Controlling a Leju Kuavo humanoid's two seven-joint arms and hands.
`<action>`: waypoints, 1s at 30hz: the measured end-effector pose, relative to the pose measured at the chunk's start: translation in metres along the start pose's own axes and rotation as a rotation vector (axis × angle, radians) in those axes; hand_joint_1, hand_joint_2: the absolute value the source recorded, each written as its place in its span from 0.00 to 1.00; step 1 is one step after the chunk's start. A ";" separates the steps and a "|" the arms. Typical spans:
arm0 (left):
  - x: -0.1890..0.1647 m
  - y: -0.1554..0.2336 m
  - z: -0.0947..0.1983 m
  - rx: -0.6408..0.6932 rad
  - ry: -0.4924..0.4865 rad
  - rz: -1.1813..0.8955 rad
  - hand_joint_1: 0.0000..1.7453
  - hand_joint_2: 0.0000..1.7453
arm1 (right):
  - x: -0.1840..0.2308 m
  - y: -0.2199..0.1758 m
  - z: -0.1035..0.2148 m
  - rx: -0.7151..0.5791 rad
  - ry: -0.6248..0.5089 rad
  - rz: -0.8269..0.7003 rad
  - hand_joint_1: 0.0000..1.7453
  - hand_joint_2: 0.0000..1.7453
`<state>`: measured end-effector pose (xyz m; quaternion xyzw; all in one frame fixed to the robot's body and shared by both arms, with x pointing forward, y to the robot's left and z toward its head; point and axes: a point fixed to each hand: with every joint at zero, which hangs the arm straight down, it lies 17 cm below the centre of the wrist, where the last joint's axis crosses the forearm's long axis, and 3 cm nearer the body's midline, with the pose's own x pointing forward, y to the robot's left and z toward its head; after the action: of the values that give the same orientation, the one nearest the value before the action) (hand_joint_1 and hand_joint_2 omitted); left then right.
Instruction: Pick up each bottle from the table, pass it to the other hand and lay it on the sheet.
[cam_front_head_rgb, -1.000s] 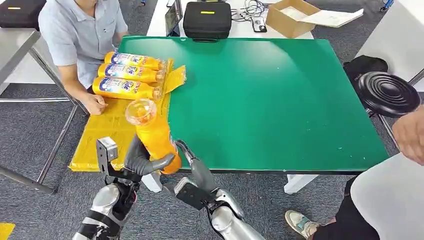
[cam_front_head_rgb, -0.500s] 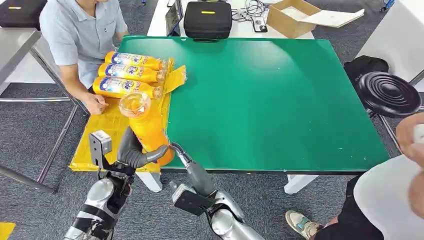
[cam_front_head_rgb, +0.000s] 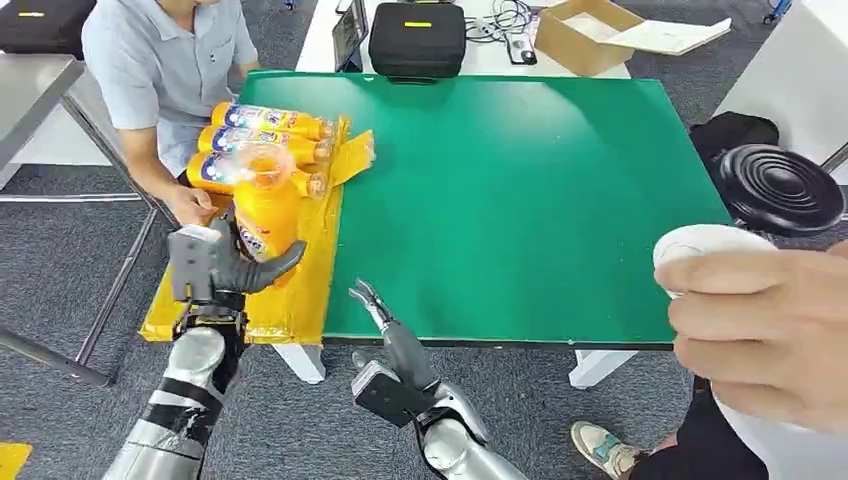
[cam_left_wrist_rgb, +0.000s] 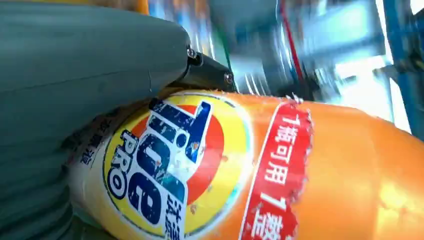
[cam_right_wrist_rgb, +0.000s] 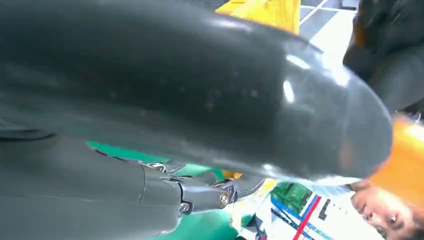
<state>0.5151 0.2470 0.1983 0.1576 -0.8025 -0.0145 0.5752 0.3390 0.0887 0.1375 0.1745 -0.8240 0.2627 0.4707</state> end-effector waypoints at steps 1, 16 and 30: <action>0.002 0.000 -0.009 0.010 -0.066 -0.192 1.00 1.00 | 0.001 0.004 -0.001 0.006 -0.001 -0.007 0.00 0.00; -0.029 -0.006 -0.048 -0.066 -0.205 -0.855 1.00 1.00 | 0.006 0.036 0.001 0.074 0.004 -0.051 0.00 0.00; -0.126 -0.031 -0.037 -0.510 0.080 -1.295 1.00 1.00 | 0.012 0.056 0.004 0.149 -0.010 -0.073 0.00 0.00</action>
<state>0.5930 0.2574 0.0883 0.4646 -0.4968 -0.5368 0.4991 0.3004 0.1306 0.1317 0.2404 -0.7975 0.3053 0.4615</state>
